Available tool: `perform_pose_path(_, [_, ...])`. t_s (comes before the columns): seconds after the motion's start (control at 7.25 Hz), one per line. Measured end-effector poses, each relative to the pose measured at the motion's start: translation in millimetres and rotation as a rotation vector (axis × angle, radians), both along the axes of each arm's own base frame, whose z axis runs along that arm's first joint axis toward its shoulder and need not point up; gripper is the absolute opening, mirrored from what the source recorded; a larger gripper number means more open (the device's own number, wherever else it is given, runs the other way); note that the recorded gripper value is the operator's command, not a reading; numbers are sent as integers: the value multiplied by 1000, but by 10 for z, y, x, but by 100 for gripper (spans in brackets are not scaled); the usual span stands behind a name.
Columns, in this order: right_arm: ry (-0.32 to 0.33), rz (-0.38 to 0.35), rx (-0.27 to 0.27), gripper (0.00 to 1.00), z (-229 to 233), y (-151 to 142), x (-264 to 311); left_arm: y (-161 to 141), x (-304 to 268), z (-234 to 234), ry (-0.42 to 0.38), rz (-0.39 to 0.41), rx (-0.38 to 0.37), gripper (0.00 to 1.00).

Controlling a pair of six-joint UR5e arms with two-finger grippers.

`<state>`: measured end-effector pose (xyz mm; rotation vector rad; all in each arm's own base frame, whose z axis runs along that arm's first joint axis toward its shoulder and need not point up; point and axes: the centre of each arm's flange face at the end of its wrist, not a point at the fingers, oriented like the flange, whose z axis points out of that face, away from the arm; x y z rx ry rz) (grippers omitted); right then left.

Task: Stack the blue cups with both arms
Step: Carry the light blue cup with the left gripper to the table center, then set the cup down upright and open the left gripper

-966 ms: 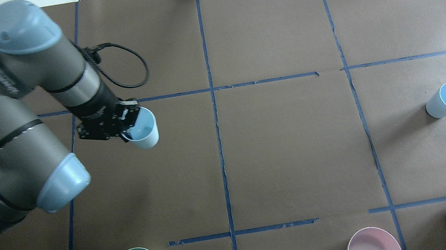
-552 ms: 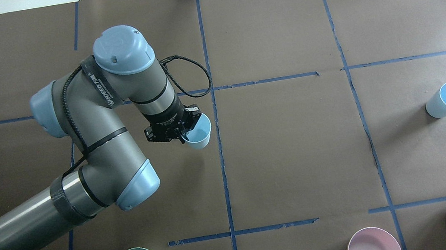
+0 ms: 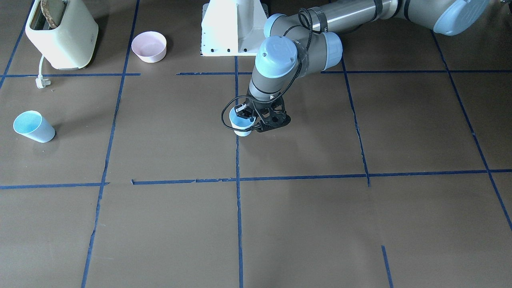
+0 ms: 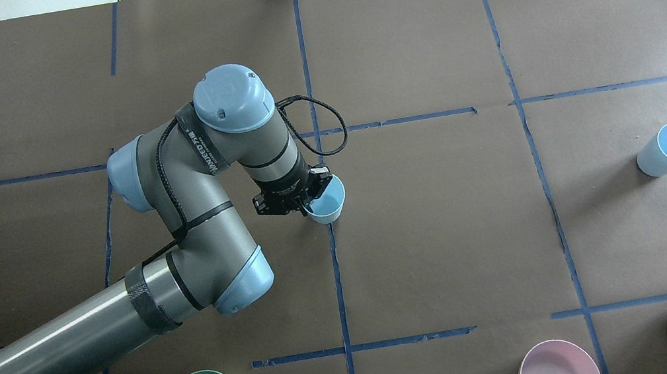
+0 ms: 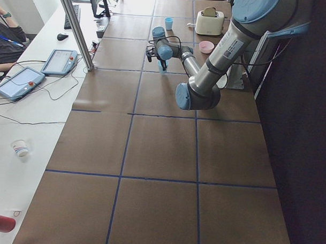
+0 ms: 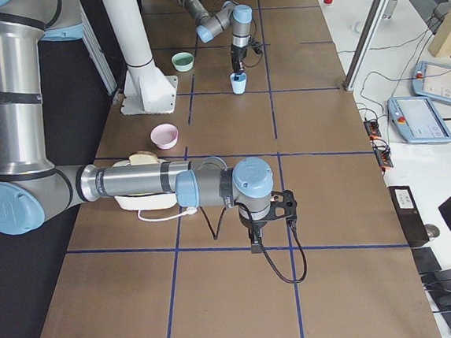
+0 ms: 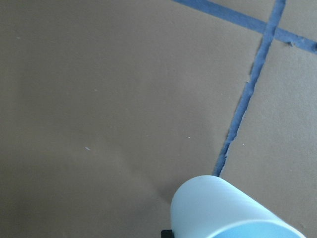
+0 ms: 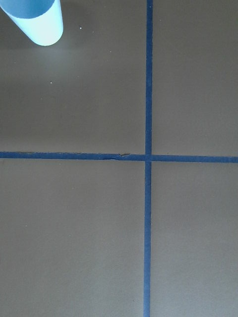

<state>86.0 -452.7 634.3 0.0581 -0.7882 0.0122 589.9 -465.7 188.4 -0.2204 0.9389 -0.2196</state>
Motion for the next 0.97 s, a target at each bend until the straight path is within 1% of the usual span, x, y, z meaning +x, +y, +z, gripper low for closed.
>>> perform_pose_path(0.14, [0,-1,1,100,0,-1,-1,3,29,12,4,3,4,74])
perform_pose_path(0.28, [1,-1,1,100,-1,-4,-2,7,28,4,9,4,8,100])
perform_pose_path(0.69, [-3,5,0,100,-27,-18,-5,47,-108,-96,34,2,28,100])
perform_pose_path(0.97, [-16,9,13,100,-123,-81,-13,62,-468,-285,58,-16,32,100])
